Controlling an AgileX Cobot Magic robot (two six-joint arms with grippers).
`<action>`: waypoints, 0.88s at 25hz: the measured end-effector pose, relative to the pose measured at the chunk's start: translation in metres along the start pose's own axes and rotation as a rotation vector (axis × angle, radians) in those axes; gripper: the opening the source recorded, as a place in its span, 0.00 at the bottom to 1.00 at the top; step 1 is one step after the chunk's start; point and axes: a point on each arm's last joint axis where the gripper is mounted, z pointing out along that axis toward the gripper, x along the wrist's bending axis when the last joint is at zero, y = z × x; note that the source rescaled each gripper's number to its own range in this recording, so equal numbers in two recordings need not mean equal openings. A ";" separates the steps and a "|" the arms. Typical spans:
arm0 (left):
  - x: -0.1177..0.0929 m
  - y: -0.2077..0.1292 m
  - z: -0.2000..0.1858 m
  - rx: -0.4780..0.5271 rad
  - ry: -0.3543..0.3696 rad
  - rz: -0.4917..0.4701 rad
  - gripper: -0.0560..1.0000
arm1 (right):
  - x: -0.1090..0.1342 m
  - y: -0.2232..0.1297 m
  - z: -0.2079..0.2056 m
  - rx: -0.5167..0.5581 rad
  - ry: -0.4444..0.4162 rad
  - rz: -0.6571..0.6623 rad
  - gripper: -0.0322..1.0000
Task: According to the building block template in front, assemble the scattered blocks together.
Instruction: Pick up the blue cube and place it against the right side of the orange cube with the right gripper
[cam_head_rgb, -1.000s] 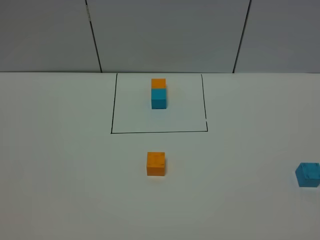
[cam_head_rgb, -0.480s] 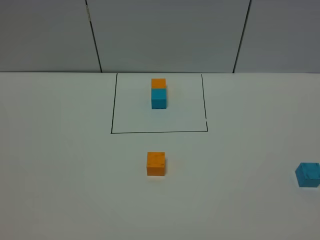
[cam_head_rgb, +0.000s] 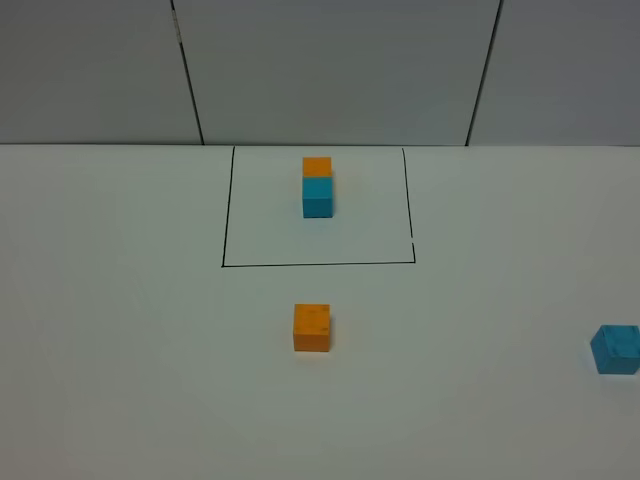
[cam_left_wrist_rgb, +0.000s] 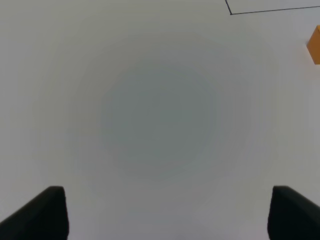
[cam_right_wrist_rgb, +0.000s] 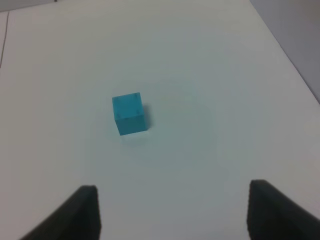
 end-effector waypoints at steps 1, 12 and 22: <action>0.000 0.000 0.000 0.000 0.000 0.000 0.82 | 0.000 0.000 0.000 0.000 0.000 0.000 0.59; 0.000 0.000 0.000 0.000 0.000 0.000 0.82 | 0.000 0.000 0.000 0.000 0.000 0.000 0.59; 0.000 0.000 0.000 0.000 0.000 0.000 0.82 | 0.000 0.000 0.000 0.000 0.000 0.000 0.59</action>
